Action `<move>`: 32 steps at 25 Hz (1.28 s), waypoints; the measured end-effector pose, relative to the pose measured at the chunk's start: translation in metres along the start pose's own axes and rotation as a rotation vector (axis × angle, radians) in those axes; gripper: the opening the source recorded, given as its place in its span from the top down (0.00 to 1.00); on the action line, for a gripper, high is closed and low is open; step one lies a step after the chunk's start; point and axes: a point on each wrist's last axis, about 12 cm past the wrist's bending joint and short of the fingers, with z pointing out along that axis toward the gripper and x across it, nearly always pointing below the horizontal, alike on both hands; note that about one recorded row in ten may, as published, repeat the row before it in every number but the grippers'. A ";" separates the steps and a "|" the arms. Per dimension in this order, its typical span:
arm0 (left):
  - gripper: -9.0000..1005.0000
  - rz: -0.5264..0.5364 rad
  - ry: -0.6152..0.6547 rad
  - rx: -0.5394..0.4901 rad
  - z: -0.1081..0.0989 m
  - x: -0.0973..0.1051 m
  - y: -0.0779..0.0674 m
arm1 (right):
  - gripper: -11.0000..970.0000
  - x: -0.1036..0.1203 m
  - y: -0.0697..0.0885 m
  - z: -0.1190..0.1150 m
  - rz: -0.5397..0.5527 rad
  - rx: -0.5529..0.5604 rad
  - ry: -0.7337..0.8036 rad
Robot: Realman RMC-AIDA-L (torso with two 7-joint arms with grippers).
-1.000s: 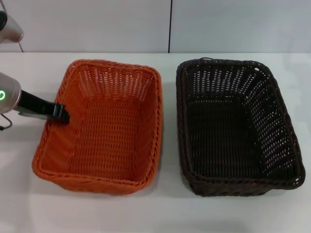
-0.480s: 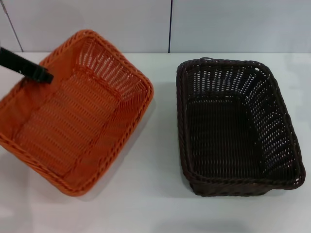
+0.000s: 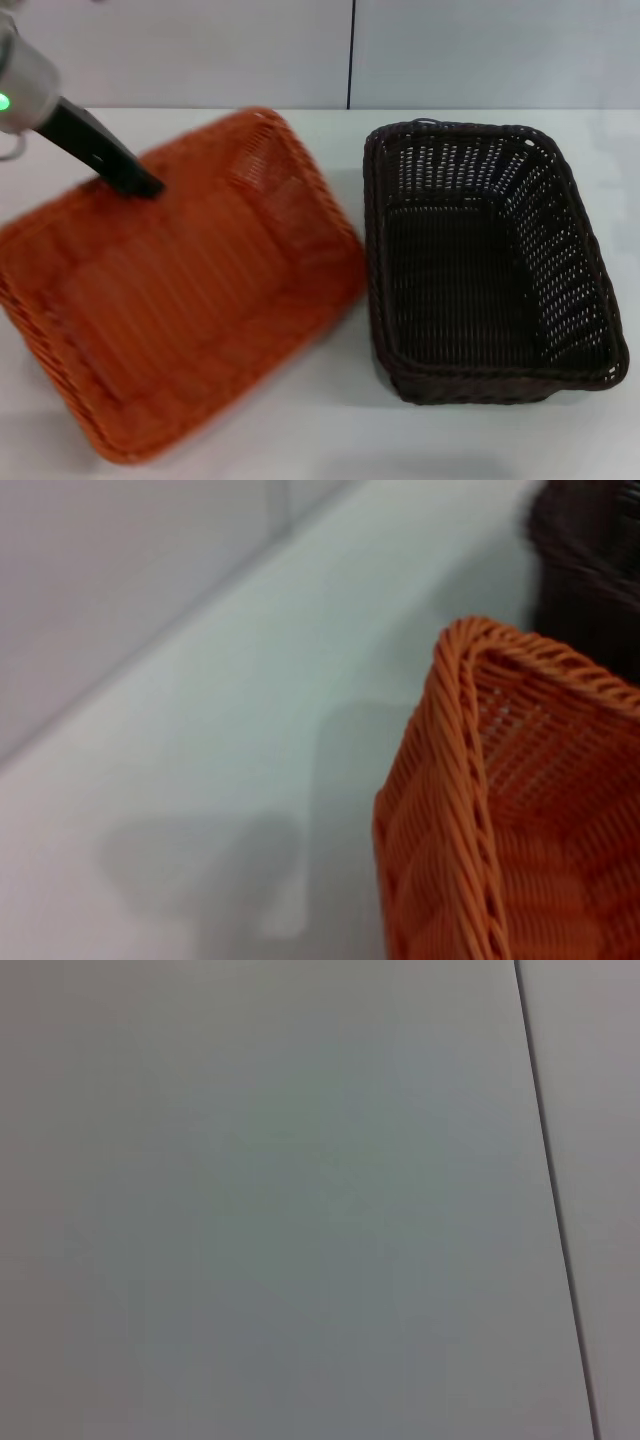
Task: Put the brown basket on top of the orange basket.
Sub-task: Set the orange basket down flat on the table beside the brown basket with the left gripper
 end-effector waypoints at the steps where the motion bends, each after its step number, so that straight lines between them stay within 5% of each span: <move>1: 0.83 0.025 0.010 0.026 0.007 -0.004 -0.005 | 0.39 0.000 0.000 0.000 0.000 0.000 0.001; 2: 0.83 0.025 0.010 0.026 0.007 -0.004 -0.005 | 0.39 0.000 0.000 0.000 0.001 -0.001 0.001; 3: 0.83 0.082 0.042 0.108 0.034 -0.016 -0.022 | 0.39 0.000 0.001 0.000 0.001 -0.003 0.001; 8: 0.83 0.209 0.064 0.150 0.058 -0.028 -0.049 | 0.39 0.003 0.006 -0.003 0.016 -0.012 0.015; 15: 0.83 0.285 0.064 0.199 0.068 -0.032 -0.064 | 0.39 0.008 0.001 -0.010 0.016 0.000 0.036; 22: 0.84 0.279 0.040 0.299 0.076 -0.035 -0.082 | 0.39 0.013 -0.022 -0.023 0.113 -0.084 0.093; 32: 0.84 0.320 -0.011 0.371 0.084 -0.037 -0.103 | 0.39 0.014 -0.039 -0.030 0.094 -0.079 0.114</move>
